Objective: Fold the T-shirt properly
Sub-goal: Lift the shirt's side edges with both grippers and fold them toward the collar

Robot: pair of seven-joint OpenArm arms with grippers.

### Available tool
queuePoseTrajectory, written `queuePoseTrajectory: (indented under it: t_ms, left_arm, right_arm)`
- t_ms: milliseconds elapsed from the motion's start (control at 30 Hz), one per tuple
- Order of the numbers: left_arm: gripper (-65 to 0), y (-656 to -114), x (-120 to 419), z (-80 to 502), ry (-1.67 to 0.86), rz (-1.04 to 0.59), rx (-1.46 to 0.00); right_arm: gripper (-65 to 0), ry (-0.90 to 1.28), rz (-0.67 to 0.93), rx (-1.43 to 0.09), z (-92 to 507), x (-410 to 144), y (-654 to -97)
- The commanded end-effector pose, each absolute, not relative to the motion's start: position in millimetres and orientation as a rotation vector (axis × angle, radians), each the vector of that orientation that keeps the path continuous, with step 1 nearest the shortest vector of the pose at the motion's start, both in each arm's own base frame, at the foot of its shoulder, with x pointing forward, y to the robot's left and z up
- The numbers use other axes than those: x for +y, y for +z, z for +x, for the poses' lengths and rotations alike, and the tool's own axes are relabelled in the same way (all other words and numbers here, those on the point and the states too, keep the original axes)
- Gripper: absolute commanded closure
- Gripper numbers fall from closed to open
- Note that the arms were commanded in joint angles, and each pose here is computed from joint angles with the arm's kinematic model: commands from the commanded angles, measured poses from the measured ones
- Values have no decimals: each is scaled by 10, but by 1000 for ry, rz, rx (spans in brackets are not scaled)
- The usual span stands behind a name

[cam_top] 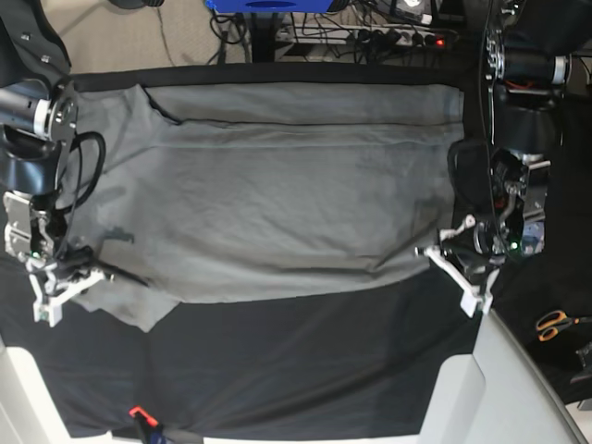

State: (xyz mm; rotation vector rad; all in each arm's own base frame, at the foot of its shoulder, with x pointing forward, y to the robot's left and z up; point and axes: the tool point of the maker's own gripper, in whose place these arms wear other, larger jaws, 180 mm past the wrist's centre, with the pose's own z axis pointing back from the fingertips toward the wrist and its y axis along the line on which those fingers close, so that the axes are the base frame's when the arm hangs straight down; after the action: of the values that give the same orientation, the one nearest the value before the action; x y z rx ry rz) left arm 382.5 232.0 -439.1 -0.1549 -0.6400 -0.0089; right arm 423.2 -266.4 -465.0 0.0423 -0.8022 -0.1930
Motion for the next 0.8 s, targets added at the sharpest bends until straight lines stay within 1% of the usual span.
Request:
queuePoseTrajectory:
  t_ms: [0, 100, 200, 333, 533, 667, 767]
  left_arm:
    - [0, -4147, 2339, 3994, -26, -154, -717]
    - [0, -4109, 2380, 3924, -48, -139, -714]
    - [0, -4099, 2361, 3890, -62, -137, -695]
    - [0, -4065, 2423, 3889, -70, -120, -697]
    - [0, -4024, 2564, 3881, -69, -95, -697]
    - [0, -4071, 2603, 3806, -73, -85, -682]
    - [0, -4047, 2558, 3766, -92, -86, -692]
  right_arm:
    - [-2, -196, 28, -875, 4409, -2772, -4423]
    - [-2, -198, 29, -844, 4338, -2771, -4495]
    - [0, -195, 20, -846, 4305, -2794, -4491]
    - [0, -169, -8, -903, 4303, -2824, -4346]
    - [0, -136, -40, -910, 4259, -2852, -4164]
    - [0, -127, -52, -892, 4210, -2859, -4139]
    - [0, -179, -33, -904, 4140, -2921, -4130]
